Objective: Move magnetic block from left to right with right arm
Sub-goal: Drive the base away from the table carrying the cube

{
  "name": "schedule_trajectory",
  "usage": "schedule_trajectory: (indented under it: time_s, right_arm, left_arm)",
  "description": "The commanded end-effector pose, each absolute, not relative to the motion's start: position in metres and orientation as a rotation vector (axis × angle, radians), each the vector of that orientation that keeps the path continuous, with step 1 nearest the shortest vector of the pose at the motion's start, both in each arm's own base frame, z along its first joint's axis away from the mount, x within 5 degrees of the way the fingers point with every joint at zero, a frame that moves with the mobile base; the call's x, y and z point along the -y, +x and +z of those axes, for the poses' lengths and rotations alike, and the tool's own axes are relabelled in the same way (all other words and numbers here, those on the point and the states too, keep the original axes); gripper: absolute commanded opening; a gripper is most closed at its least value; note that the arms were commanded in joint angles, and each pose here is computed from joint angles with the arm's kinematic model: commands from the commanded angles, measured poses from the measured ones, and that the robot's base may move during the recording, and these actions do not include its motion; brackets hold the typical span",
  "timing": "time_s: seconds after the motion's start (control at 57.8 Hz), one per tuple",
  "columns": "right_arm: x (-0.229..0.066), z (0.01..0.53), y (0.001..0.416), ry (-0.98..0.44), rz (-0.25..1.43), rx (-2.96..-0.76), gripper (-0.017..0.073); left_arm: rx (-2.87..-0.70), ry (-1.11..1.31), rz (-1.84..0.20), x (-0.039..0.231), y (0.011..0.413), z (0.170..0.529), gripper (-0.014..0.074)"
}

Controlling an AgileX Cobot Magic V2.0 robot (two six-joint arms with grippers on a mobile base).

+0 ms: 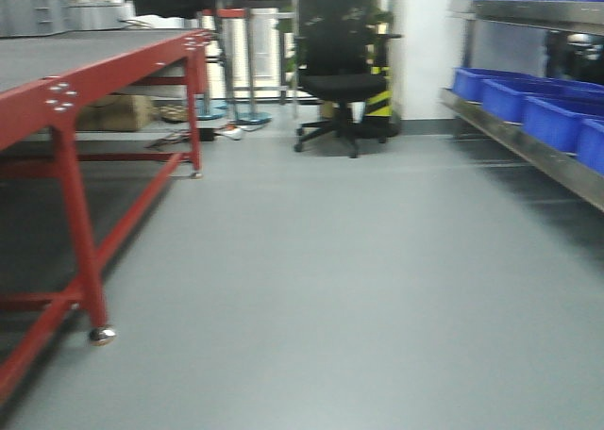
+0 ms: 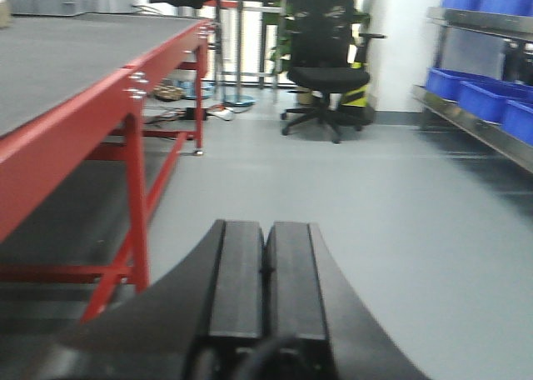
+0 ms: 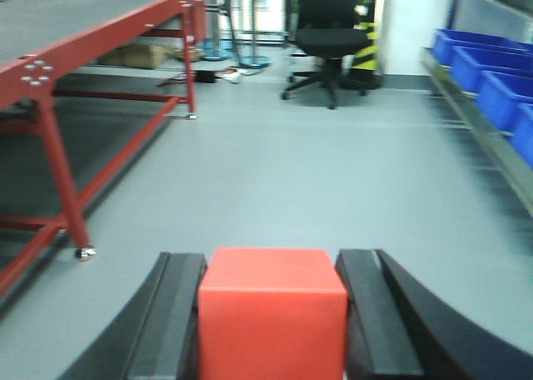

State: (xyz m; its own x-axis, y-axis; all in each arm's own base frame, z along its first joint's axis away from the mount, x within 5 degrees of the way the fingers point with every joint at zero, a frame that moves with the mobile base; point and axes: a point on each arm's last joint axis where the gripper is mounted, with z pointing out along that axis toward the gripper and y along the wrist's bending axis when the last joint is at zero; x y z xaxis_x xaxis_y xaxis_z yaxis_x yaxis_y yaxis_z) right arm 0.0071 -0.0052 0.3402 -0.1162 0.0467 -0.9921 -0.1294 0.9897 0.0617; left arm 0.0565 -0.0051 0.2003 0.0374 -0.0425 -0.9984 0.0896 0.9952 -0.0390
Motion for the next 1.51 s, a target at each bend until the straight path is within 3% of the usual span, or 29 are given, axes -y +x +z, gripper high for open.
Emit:
schedule_trajectory:
  time_s: [0.0,1.489]
  right_arm:
    - [0.005,0.3551,0.0076,-0.07,0.139,-1.587,0.0202]
    - [0.005,0.355,0.0078,-0.07,0.139,-1.59,0.0202]
  left_arm:
    - [-1.445,0.02,-0.105,0.0042,0.0555,0.2056,-0.0126]
    - [-1.449,0.02,-0.105,0.0042,0.0558,0.2054,-0.0126]
